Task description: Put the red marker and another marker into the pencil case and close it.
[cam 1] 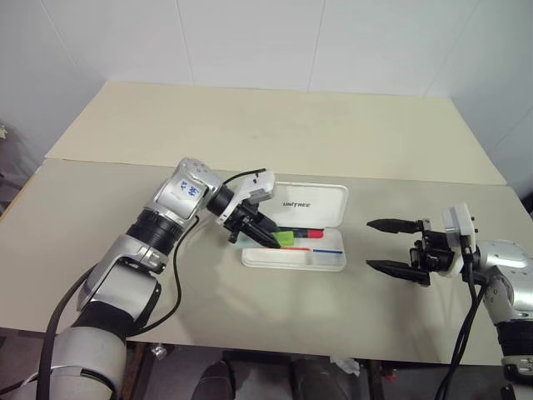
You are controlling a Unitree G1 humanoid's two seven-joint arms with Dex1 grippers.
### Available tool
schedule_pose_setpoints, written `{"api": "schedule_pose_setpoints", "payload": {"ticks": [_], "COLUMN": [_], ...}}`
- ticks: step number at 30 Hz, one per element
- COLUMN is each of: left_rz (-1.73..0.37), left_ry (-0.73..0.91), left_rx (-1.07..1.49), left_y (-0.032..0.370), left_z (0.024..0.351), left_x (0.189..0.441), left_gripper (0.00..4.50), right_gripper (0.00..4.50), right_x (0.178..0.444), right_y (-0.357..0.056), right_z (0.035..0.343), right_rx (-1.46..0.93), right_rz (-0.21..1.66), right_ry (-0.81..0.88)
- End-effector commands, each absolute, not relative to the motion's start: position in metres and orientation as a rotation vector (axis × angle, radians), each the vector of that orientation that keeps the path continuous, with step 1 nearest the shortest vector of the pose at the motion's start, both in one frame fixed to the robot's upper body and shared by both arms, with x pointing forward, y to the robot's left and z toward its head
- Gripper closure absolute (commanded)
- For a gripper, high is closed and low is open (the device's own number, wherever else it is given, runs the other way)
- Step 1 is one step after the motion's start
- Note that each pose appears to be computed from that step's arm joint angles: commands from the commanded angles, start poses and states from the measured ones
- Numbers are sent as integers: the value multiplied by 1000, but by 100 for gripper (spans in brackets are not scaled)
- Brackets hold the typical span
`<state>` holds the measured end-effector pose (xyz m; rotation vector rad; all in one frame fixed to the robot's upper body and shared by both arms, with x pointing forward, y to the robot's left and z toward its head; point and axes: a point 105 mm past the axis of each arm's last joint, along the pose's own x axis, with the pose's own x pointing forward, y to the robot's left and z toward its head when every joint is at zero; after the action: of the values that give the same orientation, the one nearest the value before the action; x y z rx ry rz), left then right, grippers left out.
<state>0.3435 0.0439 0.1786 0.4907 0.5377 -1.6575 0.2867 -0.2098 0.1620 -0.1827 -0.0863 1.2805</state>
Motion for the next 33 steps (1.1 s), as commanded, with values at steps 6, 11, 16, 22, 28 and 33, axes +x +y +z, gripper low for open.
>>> {"api": "schedule_pose_setpoints", "payload": {"ticks": [6, 11, 16, 22, 28, 33], "left_rz": [-1669, -1679, -1674, -1668, -1672, -1665], "left_ry": [544, 551, 550, 569, 579, 564], "left_rx": [514, 508, 512, 523, 531, 528], "left_y": [28, 21, 18, 19, 17, 13], "left_z": [179, 175, 171, 165, 161, 161], "left_x": [344, 341, 340, 340, 339, 340], "left_gripper": [338, 338, 338, 338, 338, 303], "right_gripper": [0, 0, 0, 0, 0, 0], "right_x": [284, 284, 285, 285, 285, 285], "right_y": [-207, -207, -206, -206, -207, -207], "right_z": [167, 165, 166, 165, 166, 165], "right_rx": [-209, -211, -203, -202, -205, -206], "right_rz": [1274, 1268, 1255, 1248, 1235, 1229], "right_ry": [-118, -113, -118, -119, -122, -124]}}
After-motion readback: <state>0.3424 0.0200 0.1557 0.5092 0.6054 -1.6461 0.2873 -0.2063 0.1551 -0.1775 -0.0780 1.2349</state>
